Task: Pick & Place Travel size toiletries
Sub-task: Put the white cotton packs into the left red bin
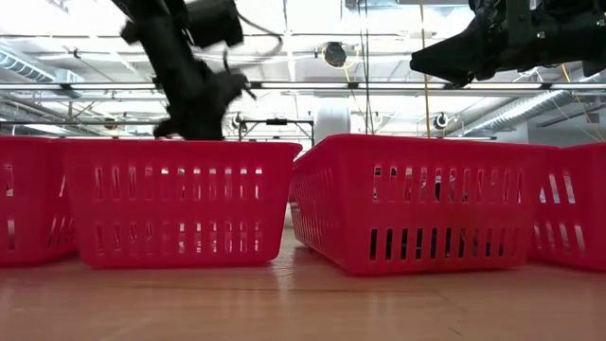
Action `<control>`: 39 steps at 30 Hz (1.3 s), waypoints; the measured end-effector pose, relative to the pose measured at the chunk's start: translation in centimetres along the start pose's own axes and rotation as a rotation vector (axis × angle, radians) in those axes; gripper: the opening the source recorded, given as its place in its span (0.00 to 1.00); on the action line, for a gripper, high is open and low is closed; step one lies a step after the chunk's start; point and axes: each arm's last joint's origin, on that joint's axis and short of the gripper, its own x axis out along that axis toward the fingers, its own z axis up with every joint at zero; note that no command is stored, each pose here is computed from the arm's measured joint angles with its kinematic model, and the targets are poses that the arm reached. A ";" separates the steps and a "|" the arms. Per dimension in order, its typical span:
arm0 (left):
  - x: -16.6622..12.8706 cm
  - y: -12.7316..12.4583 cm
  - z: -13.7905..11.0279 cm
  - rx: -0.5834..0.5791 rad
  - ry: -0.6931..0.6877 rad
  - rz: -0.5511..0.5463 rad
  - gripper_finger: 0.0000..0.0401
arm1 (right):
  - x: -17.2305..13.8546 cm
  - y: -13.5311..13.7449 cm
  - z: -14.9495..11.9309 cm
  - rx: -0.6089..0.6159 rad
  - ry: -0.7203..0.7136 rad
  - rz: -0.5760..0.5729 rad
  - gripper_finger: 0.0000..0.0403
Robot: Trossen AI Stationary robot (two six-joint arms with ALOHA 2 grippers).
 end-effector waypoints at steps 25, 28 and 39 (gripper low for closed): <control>-11.7 -6.8 -13.9 0.176 0.096 -0.292 0.00 | 0.0 0.0 0.1 -0.014 -0.007 0.002 0.32; -10.8 -7.8 -15.3 0.163 0.121 -0.265 0.01 | 0.0 0.0 0.1 -0.014 -0.008 0.002 0.32; -6.8 -10.5 -18.9 0.363 0.250 -0.244 0.03 | 0.0 0.0 0.1 -0.014 -0.008 0.002 0.32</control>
